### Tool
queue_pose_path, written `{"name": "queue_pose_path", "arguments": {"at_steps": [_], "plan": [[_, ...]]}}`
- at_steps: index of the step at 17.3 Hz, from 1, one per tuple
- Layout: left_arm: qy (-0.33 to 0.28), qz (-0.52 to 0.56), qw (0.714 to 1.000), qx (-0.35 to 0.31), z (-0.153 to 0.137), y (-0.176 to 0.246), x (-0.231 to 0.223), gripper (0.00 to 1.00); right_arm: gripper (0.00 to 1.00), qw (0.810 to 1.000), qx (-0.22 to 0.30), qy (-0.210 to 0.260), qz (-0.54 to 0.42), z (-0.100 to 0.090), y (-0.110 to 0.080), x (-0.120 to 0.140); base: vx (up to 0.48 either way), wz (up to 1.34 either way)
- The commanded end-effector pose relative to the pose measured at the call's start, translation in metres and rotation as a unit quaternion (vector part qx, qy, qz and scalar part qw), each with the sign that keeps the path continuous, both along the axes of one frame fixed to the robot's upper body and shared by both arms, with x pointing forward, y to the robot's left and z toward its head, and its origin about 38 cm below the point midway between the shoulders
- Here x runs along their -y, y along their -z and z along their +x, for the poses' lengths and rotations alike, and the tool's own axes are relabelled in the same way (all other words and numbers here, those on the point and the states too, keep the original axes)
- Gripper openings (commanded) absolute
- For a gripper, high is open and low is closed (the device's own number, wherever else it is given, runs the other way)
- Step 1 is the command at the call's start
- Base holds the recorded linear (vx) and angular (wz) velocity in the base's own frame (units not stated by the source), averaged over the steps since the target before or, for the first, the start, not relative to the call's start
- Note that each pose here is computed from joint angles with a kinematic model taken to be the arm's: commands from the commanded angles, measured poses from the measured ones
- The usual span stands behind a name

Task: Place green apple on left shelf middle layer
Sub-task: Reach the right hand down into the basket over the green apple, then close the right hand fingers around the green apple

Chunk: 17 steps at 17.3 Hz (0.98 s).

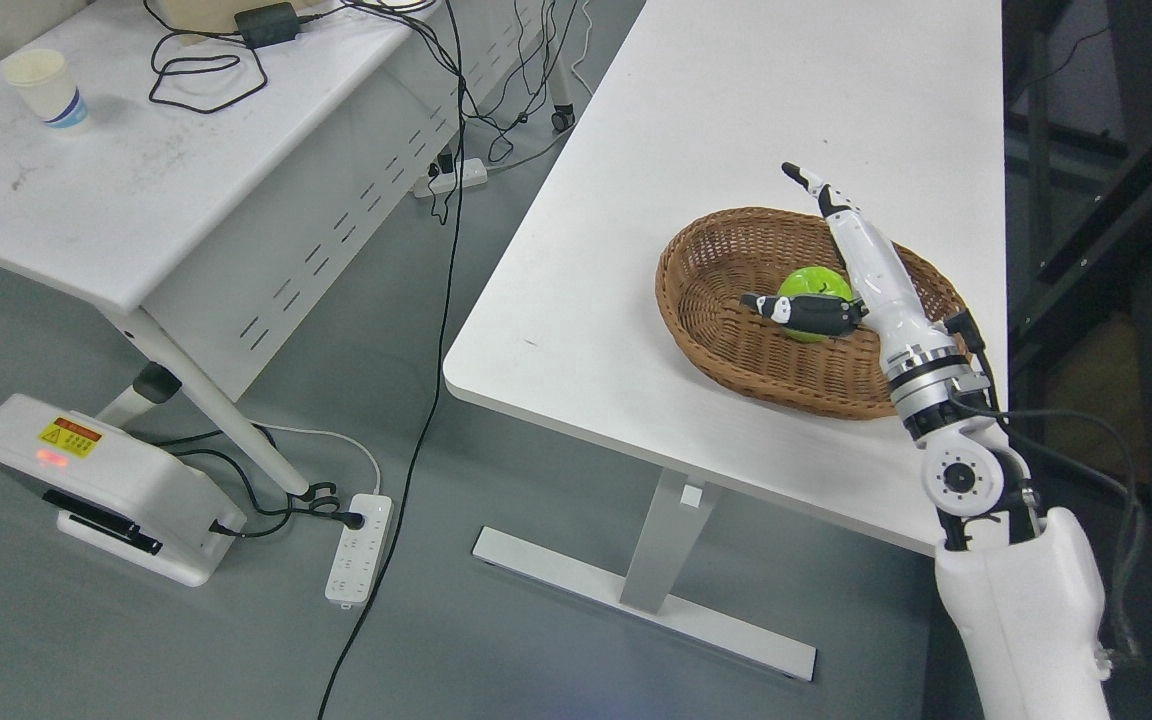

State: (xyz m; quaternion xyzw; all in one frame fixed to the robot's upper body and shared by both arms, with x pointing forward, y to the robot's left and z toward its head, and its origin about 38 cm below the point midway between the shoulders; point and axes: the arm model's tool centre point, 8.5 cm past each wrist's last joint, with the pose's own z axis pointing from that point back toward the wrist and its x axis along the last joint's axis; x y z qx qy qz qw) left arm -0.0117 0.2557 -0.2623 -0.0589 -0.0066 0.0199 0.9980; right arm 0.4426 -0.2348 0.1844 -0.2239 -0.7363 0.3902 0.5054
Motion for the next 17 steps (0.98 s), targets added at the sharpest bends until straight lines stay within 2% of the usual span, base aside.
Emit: {"name": "queue_pose_path", "arguments": {"at_steps": [1,4,9,11,17], "plan": [[0.000,0.009,1.000,0.000,0.000,-0.001,-0.011,1.00,1.00,0.998,-0.044,-0.011,-0.038,0.014,0.028,-0.008,0.149,0.01],[0.000,0.009,1.000,0.000,0.000,-0.001,-0.011,1.00,1.00,0.993,-0.059,-0.006,-0.103,0.020,0.047,-0.010,0.152,-0.09],[0.000,0.009,1.000,0.000,0.000,-0.001,-0.011,1.00,1.00,0.985,-0.089,-0.020,-0.143,0.012,0.075,-0.007,0.082,-0.15],[0.000,0.009,1.000,0.000,0.000,-0.001,-0.011,1.00,1.00,0.981,-0.097,-0.021,-0.165,0.010,0.081,0.004,0.062,-0.08],[0.000,0.009,1.000,0.000,0.000,-0.001,-0.011,1.00,1.00,0.977,-0.108,-0.026,-0.181,0.011,0.090,0.001,0.031,-0.04]]}}
